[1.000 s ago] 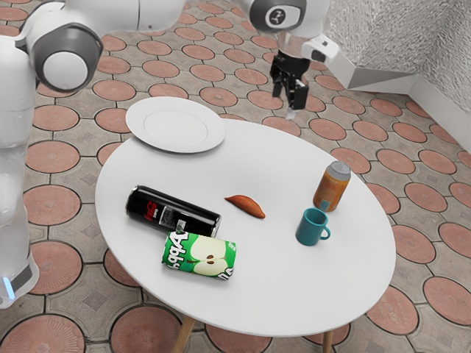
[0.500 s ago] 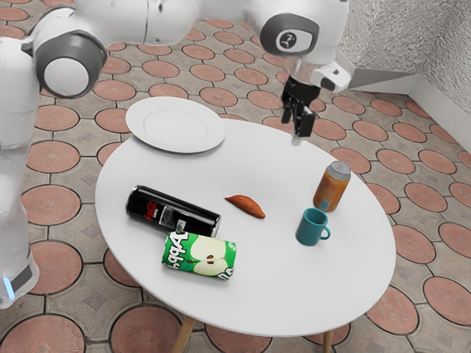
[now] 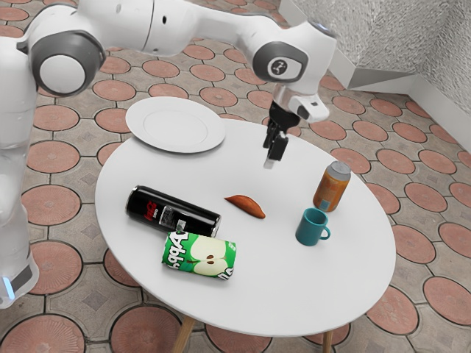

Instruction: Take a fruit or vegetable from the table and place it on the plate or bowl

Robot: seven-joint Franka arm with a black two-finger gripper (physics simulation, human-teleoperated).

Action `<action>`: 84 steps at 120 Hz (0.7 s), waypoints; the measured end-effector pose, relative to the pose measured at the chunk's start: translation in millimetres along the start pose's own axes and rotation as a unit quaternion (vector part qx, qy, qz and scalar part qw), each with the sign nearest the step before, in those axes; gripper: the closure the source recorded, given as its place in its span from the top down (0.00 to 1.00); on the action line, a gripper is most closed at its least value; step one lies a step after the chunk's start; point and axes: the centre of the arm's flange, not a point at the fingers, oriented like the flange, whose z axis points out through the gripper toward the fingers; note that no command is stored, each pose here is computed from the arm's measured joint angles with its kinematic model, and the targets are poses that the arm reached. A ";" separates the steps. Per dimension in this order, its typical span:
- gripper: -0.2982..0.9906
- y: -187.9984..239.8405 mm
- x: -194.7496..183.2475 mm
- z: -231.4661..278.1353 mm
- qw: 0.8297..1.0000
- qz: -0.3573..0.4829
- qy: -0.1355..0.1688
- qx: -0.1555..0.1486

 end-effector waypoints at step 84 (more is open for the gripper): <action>0.77 37.0 -13.5 88.1 0.938 0.338 -0.025 -0.070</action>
